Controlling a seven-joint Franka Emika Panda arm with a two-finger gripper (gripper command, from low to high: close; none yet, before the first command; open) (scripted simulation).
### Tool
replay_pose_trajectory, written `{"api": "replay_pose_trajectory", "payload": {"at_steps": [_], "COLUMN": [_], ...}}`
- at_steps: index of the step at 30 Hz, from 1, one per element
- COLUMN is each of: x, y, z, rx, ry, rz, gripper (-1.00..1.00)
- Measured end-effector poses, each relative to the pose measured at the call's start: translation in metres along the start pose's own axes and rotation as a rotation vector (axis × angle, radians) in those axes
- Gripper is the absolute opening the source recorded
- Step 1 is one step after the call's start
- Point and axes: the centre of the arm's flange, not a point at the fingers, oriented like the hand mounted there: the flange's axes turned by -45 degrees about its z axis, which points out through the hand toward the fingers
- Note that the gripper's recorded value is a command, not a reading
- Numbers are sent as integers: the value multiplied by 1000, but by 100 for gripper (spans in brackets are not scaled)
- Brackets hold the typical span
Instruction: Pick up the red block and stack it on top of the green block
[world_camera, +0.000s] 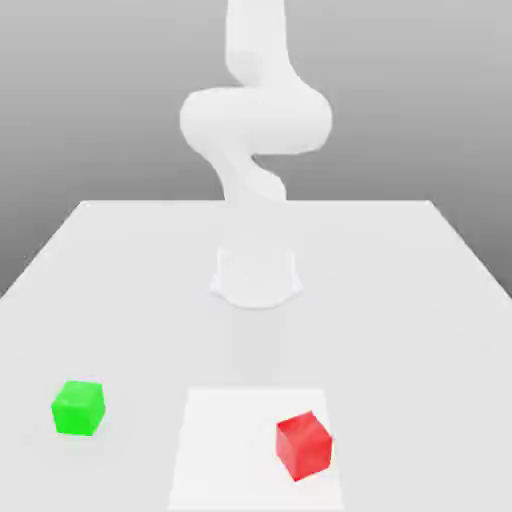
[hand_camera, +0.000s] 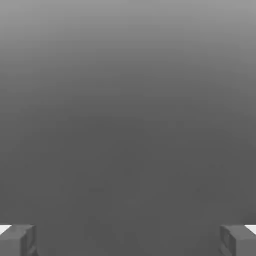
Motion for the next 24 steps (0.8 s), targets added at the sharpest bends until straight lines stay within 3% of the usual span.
{"api": "replay_pose_trajectory", "payload": {"at_steps": [13,21,24], "x": [-108,-234,-270], "y": [-35,-56,-58], "z": [258,361,389], "rx": [75,147,161], "ry": [-411,-657,-700], "rz": [-229,-373,-393], "gripper": [0,0,0]}}
